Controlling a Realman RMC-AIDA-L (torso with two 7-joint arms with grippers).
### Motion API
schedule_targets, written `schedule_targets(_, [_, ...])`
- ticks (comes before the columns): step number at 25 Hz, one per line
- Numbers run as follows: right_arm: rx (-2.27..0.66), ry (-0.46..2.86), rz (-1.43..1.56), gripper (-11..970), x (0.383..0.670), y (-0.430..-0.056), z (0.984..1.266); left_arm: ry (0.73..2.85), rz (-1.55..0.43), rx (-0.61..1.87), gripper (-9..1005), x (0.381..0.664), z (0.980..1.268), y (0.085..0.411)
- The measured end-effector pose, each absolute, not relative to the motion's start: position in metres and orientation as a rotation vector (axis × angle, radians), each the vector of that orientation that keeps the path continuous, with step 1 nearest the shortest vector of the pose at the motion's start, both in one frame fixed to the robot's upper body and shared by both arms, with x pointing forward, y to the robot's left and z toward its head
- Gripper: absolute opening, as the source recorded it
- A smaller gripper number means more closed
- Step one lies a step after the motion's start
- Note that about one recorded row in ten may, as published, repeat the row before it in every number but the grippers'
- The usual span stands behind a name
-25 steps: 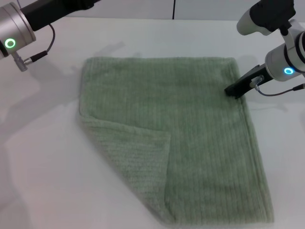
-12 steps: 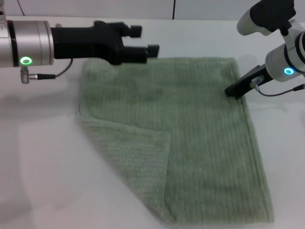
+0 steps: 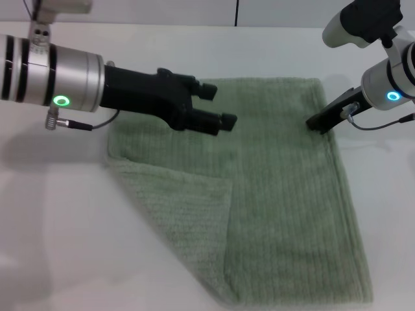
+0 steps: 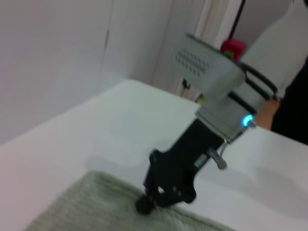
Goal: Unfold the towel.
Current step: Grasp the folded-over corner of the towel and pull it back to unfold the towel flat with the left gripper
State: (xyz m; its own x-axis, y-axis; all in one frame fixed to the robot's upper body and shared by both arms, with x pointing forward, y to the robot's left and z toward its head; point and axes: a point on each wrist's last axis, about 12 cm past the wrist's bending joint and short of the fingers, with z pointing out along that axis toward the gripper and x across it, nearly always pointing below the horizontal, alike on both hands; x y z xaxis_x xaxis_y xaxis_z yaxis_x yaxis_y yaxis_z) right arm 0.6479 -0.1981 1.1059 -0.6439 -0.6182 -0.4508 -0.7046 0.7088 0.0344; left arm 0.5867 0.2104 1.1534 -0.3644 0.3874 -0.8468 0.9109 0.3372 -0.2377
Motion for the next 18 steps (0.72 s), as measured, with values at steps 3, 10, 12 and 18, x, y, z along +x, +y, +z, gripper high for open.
schedule_targets(3, [-1.027, 2.502, 0.287, -1, 0.649, -0.197, 1.107, 1.929, -0.954, 1.167, 717, 0.586, 1.15, 0.205])
schedule_targets(10, [-1.033, 2.5, 0.284, -1, 0.649, -0.196, 1.108, 1.953, -0.935, 1.25, 712, 0.582, 1.14, 0.189])
schedule_targets(12, [-1.034, 2.5, 0.284, -1, 0.649, -0.196, 1.108, 1.959, -0.927, 1.263, 711, 0.581, 1.137, 0.186])
schedule_targets(18, [-1.036, 2.5, 0.285, -1, 0.649, -0.196, 1.108, 1.976, -0.908, 1.28, 706, 0.58, 1.129, 0.181])
